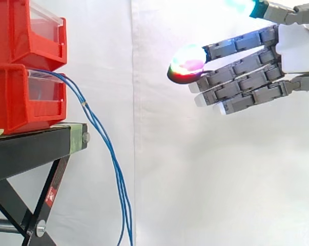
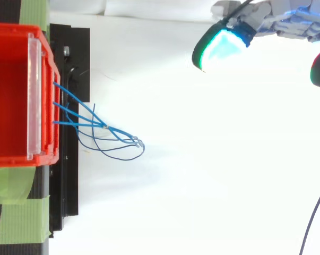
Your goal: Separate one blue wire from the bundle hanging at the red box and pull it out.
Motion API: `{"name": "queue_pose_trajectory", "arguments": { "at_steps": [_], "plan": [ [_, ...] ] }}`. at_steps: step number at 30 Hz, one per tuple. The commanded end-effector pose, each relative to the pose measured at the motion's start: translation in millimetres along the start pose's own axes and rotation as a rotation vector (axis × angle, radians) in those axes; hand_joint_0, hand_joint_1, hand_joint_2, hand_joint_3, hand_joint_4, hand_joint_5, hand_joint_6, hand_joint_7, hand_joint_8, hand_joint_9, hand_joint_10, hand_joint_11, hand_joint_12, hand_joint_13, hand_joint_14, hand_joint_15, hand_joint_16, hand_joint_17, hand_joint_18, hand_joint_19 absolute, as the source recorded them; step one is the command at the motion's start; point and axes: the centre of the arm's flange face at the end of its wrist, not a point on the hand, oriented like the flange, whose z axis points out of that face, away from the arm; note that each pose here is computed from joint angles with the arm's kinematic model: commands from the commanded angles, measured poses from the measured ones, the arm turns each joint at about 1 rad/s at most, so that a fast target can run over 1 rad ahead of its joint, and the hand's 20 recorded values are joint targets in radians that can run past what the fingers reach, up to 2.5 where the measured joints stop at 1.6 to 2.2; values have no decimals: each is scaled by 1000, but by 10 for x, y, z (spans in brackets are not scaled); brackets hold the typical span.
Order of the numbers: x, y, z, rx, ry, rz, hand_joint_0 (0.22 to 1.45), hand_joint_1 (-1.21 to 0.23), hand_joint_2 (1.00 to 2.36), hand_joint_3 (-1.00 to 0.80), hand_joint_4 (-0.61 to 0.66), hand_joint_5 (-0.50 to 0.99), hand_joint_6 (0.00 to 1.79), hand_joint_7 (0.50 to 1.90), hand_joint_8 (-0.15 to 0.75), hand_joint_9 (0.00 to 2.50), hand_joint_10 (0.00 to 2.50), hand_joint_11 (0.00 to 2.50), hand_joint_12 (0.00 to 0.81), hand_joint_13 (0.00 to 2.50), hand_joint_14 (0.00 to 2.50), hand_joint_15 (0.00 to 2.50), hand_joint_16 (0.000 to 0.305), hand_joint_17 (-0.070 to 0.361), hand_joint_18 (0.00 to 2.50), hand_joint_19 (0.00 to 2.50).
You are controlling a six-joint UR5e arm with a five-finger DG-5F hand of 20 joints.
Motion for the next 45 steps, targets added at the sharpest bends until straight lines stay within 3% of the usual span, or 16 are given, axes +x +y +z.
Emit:
{"name": "queue_pose_trajectory", "arguments": {
  "at_steps": [1,2,4,6,9,13,16,19,21,23,24,25,27,30,34,45],
  "plan": [
    [42,-30,4,-25,-30,7,542,-455,1000,-500,234,-275,502,722,235,0,1,0,347,0,5,160,59,132,0,305],
    [42,-30,4,-25,-30,7,542,-456,1000,-500,234,-275,502,722,235,0,0,0,348,0,5,158,58,132,0,310],
    [63,-19,13,-31,-55,6,542,-456,1000,-500,234,-275,502,720,235,0,0,0,348,0,5,161,59,132,0,309],
    [89,-72,24,-14,-72,-4,542,-456,1000,-500,234,-275,502,720,235,0,1,0,348,0,5,161,59,132,0,318],
    [155,-147,64,0,-71,-5,542,-457,1000,-500,235,-275,502,722,236,0,0,0,349,0,5,162,58,132,0,308],
    [272,-357,149,31,-54,-11,542,-456,1000,-500,235,-274,502,725,236,0,0,0,349,0,5,162,59,132,0,321],
    [335,-444,228,11,-57,11,542,-457,1000,-500,235,-274,502,728,236,0,0,0,350,0,5,165,59,132,0,317],
    [357,-393,279,-34,-66,29,541,-457,1000,-500,237,-272,502,727,238,0,0,0,350,0,5,161,59,132,0,316],
    [352,-376,297,-54,-79,34,541,-457,1000,-500,239,-271,502,728,238,0,0,0,349,0,5,161,59,132,0,321],
    [339,-351,326,-78,-111,32,541,-457,1000,-500,241,-270,502,730,238,0,0,0,350,0,5,157,59,132,0,316],
    [346,-361,333,-78,-116,28,541,-457,1000,-500,242,-270,502,729,238,0,0,0,350,0,6,157,59,132,0,320],
    [402,-554,389,-45,-131,4,541,-457,1000,-500,242,-270,502,732,237,0,0,0,350,0,5,158,59,132,0,316],
    [444,-675,432,-32,-128,9,541,-457,1000,-500,243,-269,502,734,238,0,0,0,350,0,5,158,59,132,0,316],
    [503,-796,497,-45,-128,40,541,-456,1000,-500,243,-269,502,733,237,0,1,0,350,0,5,164,59,132,0,317],
    [528,-750,577,-111,-146,73,541,-455,1000,-500,244,-268,502,735,238,0,0,0,350,0,5,162,59,132,0,323],
    [590,-781,583,-104,-160,35,541,-458,1000,-500,244,-266,502,735,238,0,0,0,351,0,5,162,59,132,0,317]
  ]
}}
